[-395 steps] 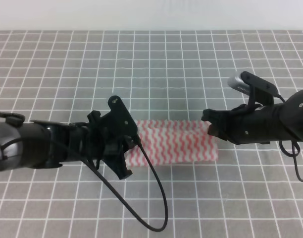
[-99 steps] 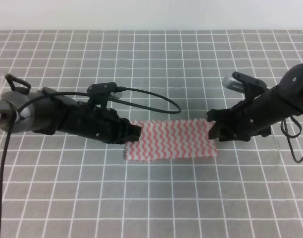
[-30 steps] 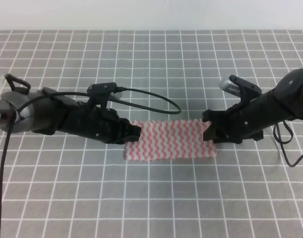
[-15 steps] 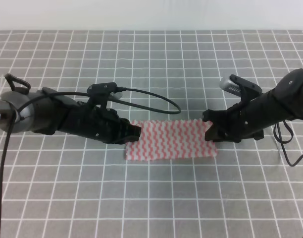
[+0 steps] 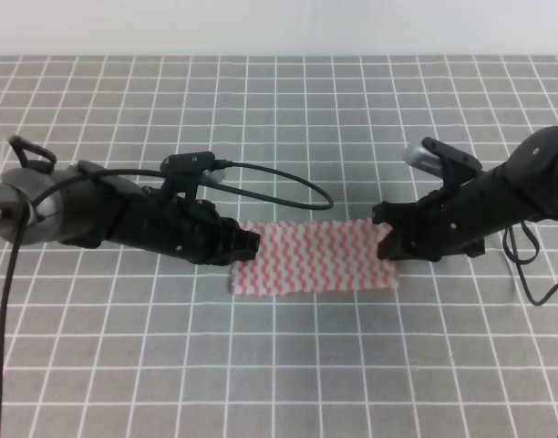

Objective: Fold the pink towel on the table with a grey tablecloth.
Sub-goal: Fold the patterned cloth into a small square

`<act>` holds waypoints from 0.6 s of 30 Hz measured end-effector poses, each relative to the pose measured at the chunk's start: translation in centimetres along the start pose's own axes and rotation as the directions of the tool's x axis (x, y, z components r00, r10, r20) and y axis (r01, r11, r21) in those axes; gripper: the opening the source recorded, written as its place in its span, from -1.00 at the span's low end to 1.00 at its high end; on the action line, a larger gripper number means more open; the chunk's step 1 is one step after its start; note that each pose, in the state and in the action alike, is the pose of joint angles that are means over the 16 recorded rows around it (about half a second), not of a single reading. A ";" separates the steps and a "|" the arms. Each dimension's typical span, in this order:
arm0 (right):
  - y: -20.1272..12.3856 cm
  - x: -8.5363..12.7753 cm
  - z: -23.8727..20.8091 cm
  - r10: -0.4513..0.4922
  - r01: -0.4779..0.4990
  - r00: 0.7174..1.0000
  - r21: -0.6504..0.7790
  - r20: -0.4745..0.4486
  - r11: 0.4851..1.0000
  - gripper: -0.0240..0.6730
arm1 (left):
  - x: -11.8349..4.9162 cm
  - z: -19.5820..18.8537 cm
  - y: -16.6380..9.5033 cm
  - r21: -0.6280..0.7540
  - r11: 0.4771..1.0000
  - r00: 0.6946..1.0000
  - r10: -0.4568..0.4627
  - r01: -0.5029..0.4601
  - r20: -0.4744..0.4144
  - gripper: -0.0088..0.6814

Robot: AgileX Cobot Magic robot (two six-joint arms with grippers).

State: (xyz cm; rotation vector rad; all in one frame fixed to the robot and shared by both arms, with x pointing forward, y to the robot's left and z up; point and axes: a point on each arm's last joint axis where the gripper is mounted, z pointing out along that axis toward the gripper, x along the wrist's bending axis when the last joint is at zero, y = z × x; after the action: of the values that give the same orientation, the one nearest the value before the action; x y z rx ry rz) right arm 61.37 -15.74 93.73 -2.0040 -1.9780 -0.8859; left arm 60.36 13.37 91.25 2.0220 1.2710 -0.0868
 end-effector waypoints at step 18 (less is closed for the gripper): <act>0.7 3.2 -0.6 -0.060 0.059 0.994 -0.009 -0.089 0.998 -0.93 | 0.0 0.0 0.0 0.003 1.000 1.000 0.002 -0.002 0.002 -0.97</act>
State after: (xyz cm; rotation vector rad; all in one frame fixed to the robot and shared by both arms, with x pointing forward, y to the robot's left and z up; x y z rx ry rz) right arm 61.68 -13.44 96.15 -1.8827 -1.9978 -0.9784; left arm 60.32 13.37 91.24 2.0252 1.2680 -0.0897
